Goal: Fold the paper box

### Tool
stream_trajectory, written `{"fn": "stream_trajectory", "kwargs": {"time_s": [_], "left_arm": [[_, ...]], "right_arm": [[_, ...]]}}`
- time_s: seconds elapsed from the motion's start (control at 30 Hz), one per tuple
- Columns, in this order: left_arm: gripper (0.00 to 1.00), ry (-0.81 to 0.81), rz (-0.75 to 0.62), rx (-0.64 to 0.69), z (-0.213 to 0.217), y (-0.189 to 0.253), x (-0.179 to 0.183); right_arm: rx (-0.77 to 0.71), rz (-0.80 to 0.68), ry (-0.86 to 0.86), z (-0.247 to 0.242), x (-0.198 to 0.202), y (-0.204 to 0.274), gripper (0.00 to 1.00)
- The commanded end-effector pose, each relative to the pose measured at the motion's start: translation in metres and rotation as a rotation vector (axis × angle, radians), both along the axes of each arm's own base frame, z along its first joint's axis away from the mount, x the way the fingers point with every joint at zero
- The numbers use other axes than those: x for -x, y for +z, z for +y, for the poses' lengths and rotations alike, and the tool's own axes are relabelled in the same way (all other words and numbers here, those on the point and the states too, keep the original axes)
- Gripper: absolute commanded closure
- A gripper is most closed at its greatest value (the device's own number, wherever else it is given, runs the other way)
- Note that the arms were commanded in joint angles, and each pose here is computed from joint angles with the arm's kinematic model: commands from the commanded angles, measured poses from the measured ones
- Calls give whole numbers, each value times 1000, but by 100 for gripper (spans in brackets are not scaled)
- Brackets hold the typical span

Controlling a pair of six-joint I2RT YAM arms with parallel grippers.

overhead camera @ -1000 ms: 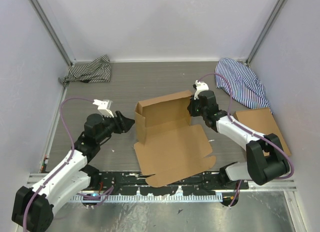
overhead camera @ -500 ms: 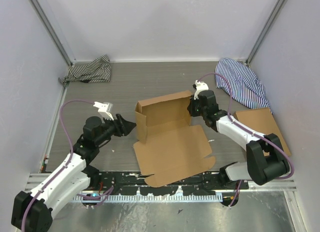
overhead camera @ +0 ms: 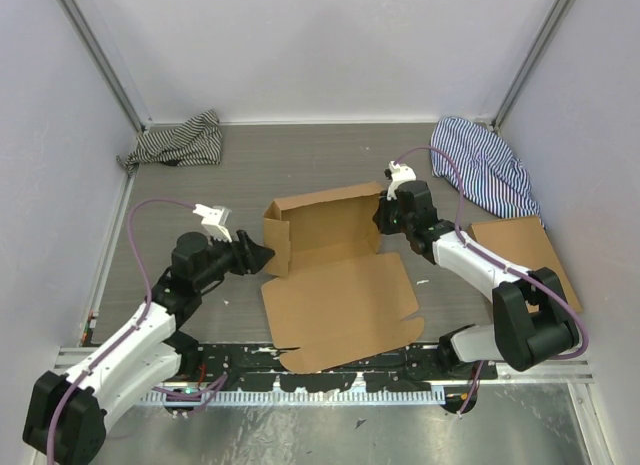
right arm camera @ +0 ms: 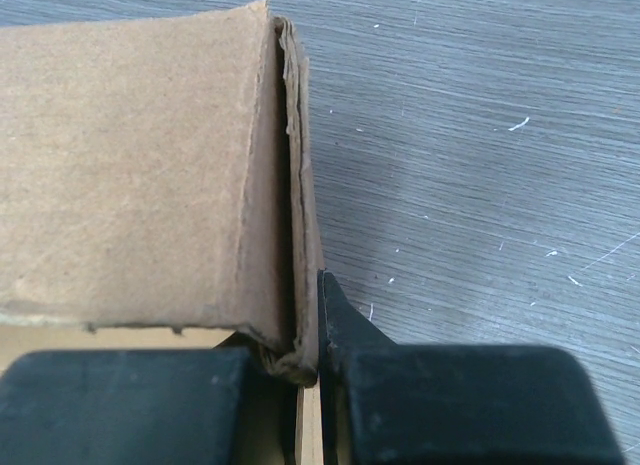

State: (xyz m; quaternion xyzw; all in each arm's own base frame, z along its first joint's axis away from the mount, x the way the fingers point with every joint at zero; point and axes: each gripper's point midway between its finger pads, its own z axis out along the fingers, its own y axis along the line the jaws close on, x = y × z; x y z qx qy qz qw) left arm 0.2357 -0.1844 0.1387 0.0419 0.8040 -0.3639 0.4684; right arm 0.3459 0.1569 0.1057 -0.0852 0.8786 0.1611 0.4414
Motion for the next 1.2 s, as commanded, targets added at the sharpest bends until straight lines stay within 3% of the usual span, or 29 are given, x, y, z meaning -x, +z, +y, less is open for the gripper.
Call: {"fn": "stream_trajectory", "kwargs": {"time_s": [0.0, 0.4, 0.97, 1.17], "left_arm": [[37, -24, -62, 17, -9, 19, -10], [38, -10, -118, 23, -14, 48, -7], [40, -35, -118, -6, -41, 52, 1], [40, 2, -111, -72, -50, 42, -3]], "right_arm": [[-63, -84, 26, 11, -11, 34, 98], [-53, -69, 18, 9, -9, 29, 98], [-44, -54, -1, 13, -11, 26, 98], [-36, -75, 7, 20, -7, 31, 98]]}}
